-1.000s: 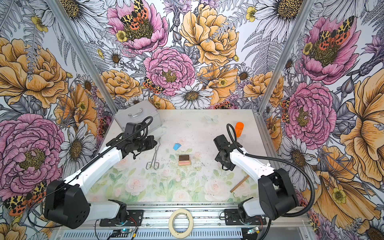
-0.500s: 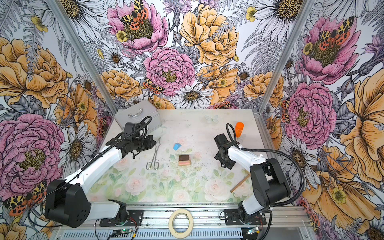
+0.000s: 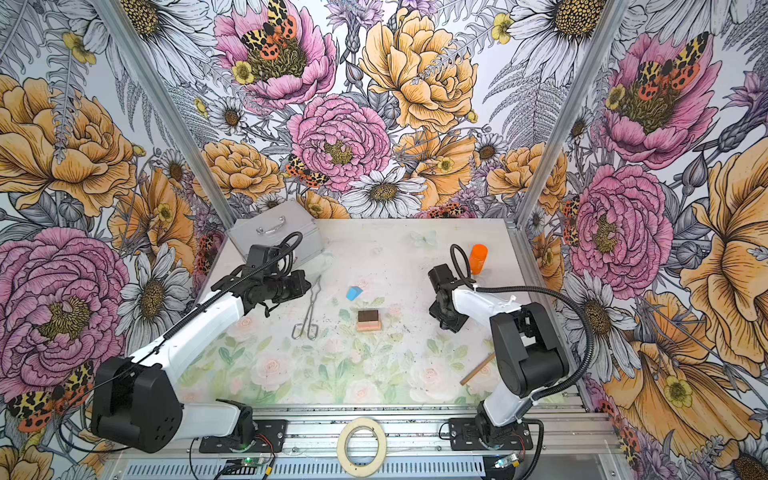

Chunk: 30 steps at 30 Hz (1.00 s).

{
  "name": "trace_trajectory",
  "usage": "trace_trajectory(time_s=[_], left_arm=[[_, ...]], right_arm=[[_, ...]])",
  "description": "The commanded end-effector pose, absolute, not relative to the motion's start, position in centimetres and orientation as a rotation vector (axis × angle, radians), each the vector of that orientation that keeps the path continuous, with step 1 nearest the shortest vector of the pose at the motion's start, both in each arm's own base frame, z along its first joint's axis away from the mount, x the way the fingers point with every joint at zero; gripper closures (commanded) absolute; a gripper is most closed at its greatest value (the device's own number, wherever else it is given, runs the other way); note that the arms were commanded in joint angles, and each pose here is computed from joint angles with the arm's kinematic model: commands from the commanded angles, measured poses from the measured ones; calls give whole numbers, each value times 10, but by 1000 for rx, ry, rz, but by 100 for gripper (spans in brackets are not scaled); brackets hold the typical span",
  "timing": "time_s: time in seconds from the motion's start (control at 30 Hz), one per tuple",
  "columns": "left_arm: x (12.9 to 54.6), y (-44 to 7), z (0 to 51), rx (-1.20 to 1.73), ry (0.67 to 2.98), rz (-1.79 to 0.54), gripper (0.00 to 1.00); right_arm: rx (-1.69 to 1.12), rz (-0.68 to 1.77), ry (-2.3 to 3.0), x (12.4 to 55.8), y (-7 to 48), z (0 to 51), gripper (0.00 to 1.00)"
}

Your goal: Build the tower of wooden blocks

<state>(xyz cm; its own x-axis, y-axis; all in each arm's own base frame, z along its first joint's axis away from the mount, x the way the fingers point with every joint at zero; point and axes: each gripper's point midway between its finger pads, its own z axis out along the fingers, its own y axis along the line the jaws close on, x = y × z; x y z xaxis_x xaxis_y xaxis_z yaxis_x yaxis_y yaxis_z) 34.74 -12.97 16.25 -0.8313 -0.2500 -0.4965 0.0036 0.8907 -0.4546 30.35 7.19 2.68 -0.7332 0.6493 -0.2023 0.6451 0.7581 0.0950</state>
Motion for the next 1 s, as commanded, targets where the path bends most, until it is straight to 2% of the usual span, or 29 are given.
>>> trace_trajectory(time_s=[0.0, 0.2, 0.37, 0.73, 0.97], left_arm=[[356, -128, 166, -174, 2464, -597, 96], [355, -128, 166, -173, 2464, -600, 96], [354, -129, 166, -172, 2465, -601, 96], [355, -130, 162, -166, 2478, -605, 96], [355, -131, 161, -163, 2483, -600, 96]], right_arm=[[1010, 56, 2719, 312, 74, 31, 54], [945, 88, 2775, 310, 80, 28, 68], [763, 127, 2875, 314, 93, 28, 77], [338, 23, 2957, 320, 106, 36, 77], [-6, -39, 2945, 328, 135, 36, 75]])
